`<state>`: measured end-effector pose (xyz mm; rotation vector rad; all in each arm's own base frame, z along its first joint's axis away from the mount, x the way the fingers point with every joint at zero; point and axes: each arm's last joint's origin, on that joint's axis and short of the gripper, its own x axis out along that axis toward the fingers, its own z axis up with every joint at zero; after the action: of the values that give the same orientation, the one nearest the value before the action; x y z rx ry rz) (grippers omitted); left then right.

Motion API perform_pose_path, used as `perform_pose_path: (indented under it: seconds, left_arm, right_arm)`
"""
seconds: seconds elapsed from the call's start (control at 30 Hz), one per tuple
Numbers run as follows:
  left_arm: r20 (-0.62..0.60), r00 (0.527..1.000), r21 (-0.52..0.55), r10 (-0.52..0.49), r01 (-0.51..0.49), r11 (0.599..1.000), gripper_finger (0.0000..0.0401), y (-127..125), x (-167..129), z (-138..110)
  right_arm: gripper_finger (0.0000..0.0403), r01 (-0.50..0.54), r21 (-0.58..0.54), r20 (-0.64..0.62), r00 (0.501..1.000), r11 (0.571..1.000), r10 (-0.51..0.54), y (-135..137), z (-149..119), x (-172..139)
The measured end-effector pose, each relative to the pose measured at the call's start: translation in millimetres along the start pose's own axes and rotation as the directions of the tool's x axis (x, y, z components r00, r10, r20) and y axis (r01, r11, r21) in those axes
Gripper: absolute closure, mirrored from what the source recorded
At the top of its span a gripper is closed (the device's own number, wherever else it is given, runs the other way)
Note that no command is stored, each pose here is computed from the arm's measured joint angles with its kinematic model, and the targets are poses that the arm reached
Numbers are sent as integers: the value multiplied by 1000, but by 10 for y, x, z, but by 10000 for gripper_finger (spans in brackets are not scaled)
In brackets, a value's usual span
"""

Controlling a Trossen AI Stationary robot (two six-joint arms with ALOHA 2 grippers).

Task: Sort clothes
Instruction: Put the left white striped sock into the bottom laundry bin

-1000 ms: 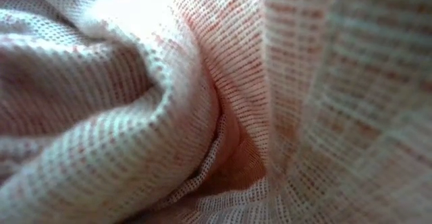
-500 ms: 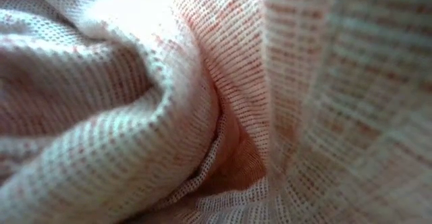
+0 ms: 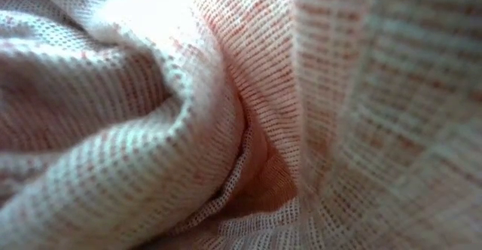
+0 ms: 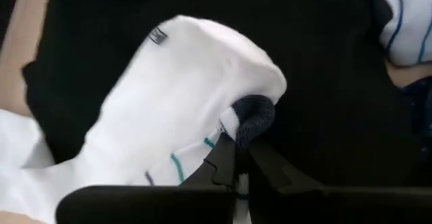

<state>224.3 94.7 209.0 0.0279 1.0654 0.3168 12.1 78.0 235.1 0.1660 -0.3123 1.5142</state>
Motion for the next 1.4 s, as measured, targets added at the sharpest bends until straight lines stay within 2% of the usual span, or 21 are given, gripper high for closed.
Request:
perform_pose_path:
  seconds: [0.13, 0.3, 0.5, 0.57, 0.67, 0.73, 0.83, 0.9, 1.0, 1.23, 1.4]
  left_arm:
    - [21, 1000, 3, 19, -19, 1000, 397, 0, -133, 135]
    - [40, 998, 1, 45, -45, 999, 397, -16, -300, 295]
    - [89, 994, 2, 66, -67, 998, 398, -115, -537, 503]
    - [105, 991, 9, 77, -79, 997, 398, -157, -655, 581]
    - [136, 983, 5, 124, -126, 992, 398, -209, -857, 700]
    - [145, 979, -2, 145, -146, 989, 398, -230, -990, 756]
    - [125, 983, -34, 132, -129, 991, 398, -243, -1107, 770]
    - [84, 988, -64, 128, -123, 990, 397, -250, -1114, 732]
    - [23, 993, -116, 115, -112, 987, 390, -268, -1056, 654]
    - [-19, 999, -213, -38, 33, 977, 382, -387, -688, 540]
    - [-45, 997, -249, -57, 44, 968, 380, -453, -532, 476]
  right_arm:
    - [226, 7, -5, 57, 998, 1000, -7, -6, 56, -2]
    - [226, 7, -19, 47, 999, 1000, -6, -5, 45, 0]
    - [226, 69, -180, 46, 997, 981, -62, -21, 45, -1]
    - [226, 127, -264, 43, 992, 956, -120, -38, 42, -2]
    - [226, 241, -372, 51, 970, 897, -239, -74, 52, -9]
    - [226, 363, -396, 78, 928, 843, -363, -115, 82, -24]
    - [226, 522, -372, 60, 839, 768, -541, -178, 72, -53]
    - [226, 551, -361, 20, 811, 752, -585, -202, 30, -61]
    - [226, 565, -335, -19, 796, 754, -605, -221, -13, -68]
    - [226, 571, -313, -52, 787, 759, -614, -230, -47, -74]
    - [226, 558, -331, -100, 781, 761, -616, -230, -97, -77]
